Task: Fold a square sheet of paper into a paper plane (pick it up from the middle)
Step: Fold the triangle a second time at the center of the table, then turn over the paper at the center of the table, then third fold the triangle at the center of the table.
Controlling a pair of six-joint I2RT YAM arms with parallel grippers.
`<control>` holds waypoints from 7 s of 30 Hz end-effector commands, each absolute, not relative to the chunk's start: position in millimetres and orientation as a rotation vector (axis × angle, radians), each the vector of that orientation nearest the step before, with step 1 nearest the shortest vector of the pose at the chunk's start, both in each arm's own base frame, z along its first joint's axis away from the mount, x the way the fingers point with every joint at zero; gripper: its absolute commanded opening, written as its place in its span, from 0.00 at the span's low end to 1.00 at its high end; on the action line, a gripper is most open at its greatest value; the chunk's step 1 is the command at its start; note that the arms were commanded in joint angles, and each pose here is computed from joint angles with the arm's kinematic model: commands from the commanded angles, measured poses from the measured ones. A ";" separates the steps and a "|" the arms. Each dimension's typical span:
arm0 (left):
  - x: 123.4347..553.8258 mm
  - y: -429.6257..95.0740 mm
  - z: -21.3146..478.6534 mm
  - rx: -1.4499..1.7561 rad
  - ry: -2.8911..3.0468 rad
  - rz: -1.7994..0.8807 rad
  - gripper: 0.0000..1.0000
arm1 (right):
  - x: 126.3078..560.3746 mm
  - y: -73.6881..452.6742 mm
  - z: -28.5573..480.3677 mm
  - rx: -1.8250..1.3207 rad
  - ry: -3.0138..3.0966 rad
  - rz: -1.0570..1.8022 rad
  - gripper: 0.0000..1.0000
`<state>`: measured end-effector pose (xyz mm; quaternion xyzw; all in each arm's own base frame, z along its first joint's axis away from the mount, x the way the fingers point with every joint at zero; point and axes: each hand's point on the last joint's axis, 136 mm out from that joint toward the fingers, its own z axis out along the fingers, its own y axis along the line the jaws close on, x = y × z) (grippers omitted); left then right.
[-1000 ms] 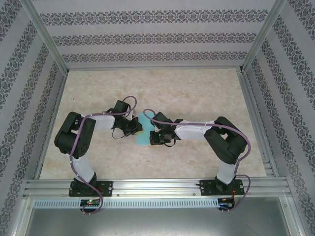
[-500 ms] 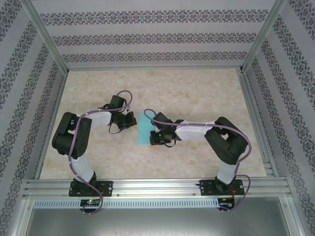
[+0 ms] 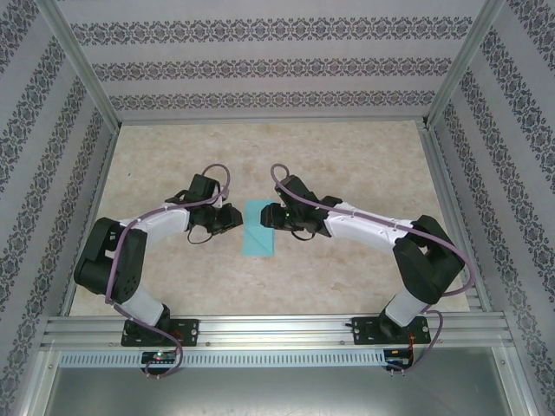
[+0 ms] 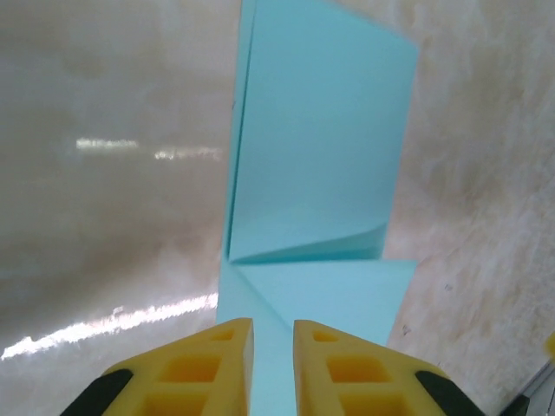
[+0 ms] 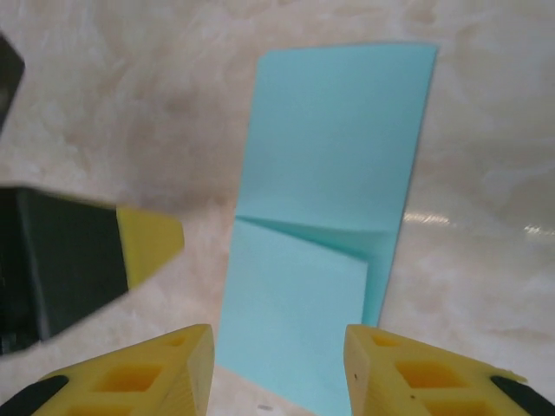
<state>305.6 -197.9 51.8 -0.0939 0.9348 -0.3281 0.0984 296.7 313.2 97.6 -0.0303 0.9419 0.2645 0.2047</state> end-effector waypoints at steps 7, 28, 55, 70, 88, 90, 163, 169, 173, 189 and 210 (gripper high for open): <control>287.7 -228.5 49.8 -0.242 2.772 -1.119 0.24 | 309.9 311.8 55.9 -0.036 2.727 0.668 0.43; 286.5 -240.4 36.5 -0.279 2.798 -1.182 0.27 | 315.9 318.0 29.4 -0.009 2.745 0.848 0.09; 308.4 -254.3 37.3 -0.236 2.759 -1.232 0.26 | 311.9 307.3 19.8 0.044 2.769 0.833 0.09; 319.1 -250.4 49.9 -0.152 2.718 -1.143 0.04 | 316.0 271.2 89.3 0.108 2.629 0.724 0.57; 323.2 -181.0 157.4 0.192 2.650 0.001 0.03 | 286.7 160.2 133.7 0.323 2.425 0.396 0.98; 331.4 -176.1 162.9 0.239 2.615 0.195 0.03 | 282.6 149.3 132.5 0.365 2.421 0.372 0.98; 311.3 -211.7 36.8 -0.261 2.780 -0.905 0.19 | 330.7 327.1 150.9 0.014 2.505 0.796 0.56; 296.9 -212.8 17.5 -0.328 2.842 -0.928 0.17 | 330.4 334.8 137.3 0.030 2.532 0.823 0.47; 281.7 -218.2 11.4 -0.363 2.876 -0.948 0.14 | 325.4 334.5 126.0 0.048 2.554 0.839 0.39; 272.6 -224.5 45.8 -0.350 2.781 -1.049 0.06 | 294.1 373.9 55.9 0.053 2.675 1.052 0.02; 244.0 -212.8 -5.4 -0.355 2.967 -0.943 0.00 | 276.7 380.0 30.1 -0.010 2.734 1.112 0.00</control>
